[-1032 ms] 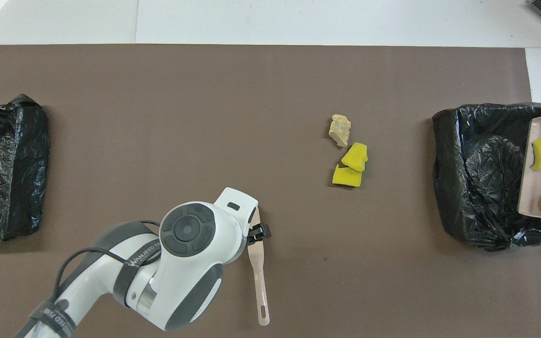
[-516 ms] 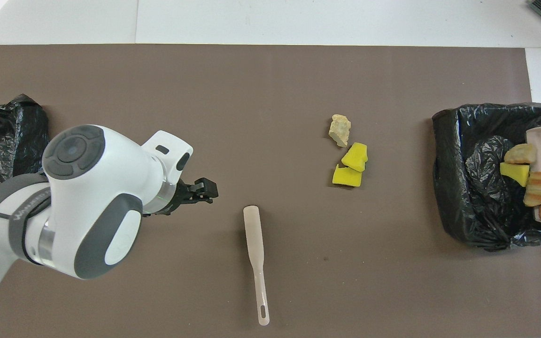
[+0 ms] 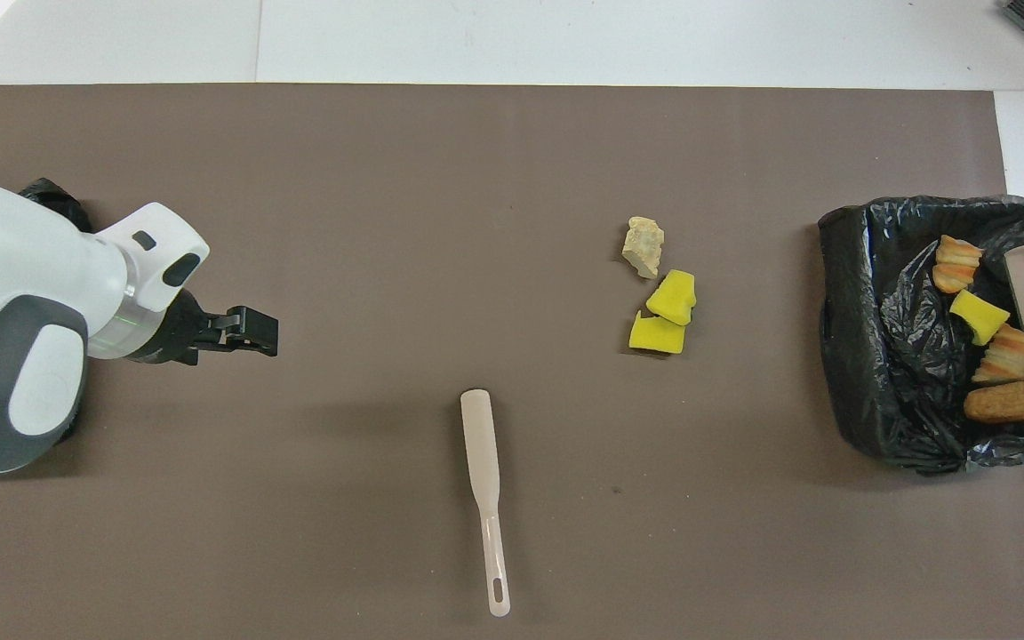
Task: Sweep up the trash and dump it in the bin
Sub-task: 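Tip the dustpan into the bin while the left gripper sets down the brush, then return the empty dustpan to the table center with the right gripper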
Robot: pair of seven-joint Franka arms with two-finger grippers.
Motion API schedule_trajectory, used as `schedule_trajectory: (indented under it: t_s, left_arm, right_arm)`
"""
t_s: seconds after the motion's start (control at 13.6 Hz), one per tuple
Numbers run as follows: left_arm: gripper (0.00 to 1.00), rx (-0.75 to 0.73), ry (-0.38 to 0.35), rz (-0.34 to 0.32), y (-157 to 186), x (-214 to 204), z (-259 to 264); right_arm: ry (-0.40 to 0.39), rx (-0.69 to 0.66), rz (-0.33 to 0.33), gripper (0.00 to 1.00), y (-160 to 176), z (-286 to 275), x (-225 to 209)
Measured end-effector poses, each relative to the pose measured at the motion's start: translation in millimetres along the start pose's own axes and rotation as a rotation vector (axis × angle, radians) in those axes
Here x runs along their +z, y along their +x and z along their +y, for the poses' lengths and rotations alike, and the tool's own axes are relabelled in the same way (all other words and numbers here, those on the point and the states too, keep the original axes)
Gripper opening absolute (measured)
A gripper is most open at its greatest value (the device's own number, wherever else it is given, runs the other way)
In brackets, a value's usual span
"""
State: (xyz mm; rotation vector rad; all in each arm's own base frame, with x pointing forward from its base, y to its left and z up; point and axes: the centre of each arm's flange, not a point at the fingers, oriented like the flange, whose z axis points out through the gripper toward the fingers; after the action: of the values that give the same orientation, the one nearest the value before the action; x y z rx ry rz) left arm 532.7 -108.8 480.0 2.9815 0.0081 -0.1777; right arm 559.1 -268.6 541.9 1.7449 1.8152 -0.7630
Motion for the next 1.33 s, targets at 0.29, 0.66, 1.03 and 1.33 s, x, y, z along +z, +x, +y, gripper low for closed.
schedule_trajectory:
  t_s: [0.29, 0.66, 1.03, 1.33]
  left_arm:
    - [1.0, 0.051, 0.063, 0.013, -1, -45, -44]
    - [1.0, 0.101, 0.13, 0.038, -6, -101, -50]
    - [1.0, 0.1, 0.132, 0.037, -5, -100, -51]
    - [1.0, 0.103, 0.132, 0.042, -5, -101, -49]
  right_arm:
    - [0.031, 0.077, -0.005, 0.32, -27, -31, -64]
    - [0.097, 0.461, 0.186, 0.32, 53, -27, -156]
    - [0.224, 0.864, 0.415, 0.32, 189, -5, -233]
    - [0.494, 1.182, 0.525, 0.32, 313, 10, -272]
